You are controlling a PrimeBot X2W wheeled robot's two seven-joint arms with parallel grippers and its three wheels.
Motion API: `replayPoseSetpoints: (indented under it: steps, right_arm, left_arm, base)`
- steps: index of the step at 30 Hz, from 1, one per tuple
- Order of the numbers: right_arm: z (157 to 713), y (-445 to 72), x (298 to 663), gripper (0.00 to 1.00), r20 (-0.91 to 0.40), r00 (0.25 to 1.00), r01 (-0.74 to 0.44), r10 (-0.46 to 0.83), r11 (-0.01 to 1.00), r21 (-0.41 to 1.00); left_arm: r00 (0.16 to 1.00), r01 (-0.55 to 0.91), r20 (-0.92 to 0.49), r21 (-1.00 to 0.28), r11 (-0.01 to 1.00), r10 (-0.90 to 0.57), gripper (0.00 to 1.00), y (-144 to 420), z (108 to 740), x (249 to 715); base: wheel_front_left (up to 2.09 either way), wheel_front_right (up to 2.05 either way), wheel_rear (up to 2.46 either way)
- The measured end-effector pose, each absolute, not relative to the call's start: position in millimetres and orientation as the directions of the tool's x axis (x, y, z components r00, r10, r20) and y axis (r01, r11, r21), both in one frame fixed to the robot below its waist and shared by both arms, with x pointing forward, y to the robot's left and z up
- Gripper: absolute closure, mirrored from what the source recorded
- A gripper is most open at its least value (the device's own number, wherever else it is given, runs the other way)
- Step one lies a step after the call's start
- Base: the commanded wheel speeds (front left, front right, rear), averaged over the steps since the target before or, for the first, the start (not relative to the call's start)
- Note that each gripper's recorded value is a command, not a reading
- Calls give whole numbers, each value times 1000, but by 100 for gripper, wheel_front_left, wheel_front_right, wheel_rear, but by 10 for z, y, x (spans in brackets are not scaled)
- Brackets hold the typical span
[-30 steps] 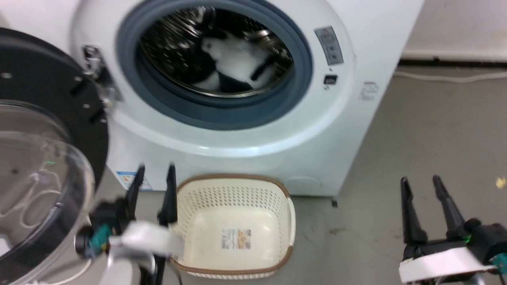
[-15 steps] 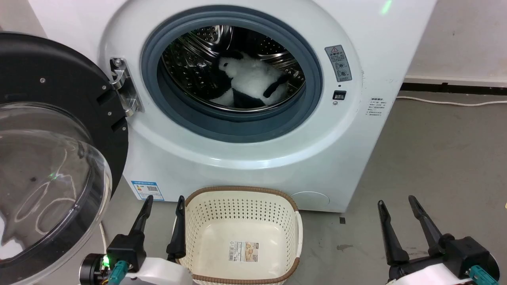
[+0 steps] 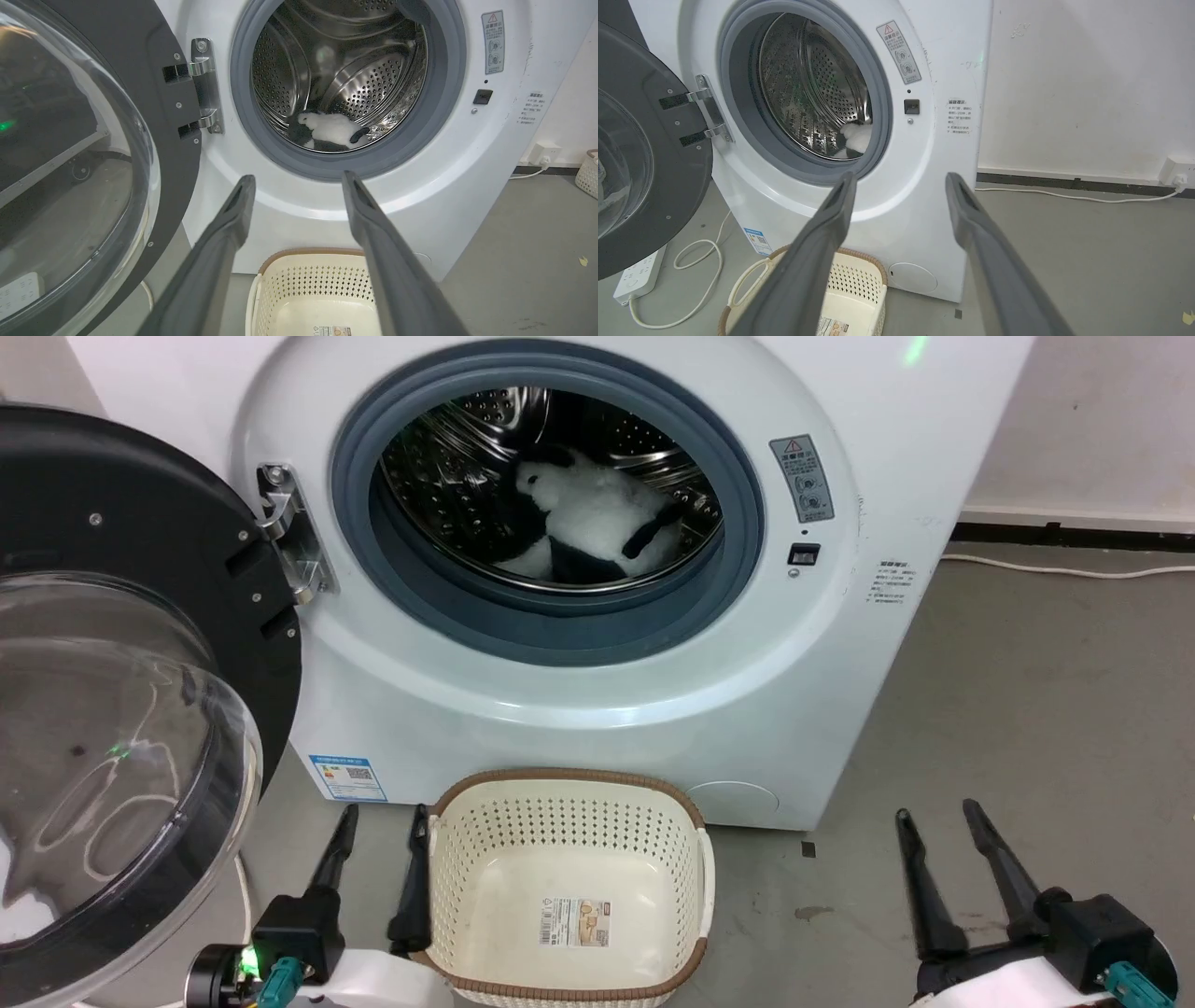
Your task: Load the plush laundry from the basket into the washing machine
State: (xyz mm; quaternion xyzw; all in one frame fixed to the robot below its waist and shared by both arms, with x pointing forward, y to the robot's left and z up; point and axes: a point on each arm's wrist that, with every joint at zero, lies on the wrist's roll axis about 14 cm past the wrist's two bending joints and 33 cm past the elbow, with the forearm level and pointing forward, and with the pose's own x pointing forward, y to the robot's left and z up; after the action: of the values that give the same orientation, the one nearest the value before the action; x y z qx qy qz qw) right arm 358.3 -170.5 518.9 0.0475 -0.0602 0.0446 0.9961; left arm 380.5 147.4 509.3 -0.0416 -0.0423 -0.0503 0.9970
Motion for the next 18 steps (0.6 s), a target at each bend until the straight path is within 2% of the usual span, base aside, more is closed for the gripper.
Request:
replayPoseSetpoints:
  steps: [18]
  right_arm:
    - [5176, -1683, 3596, 100, 99, 991, -102, 94, 992, 78]
  left_arm:
    - [993, 95, 74, -67, 993, -90, 100, 1505, 5116, 3802]
  base:
    - [0, 0, 0]
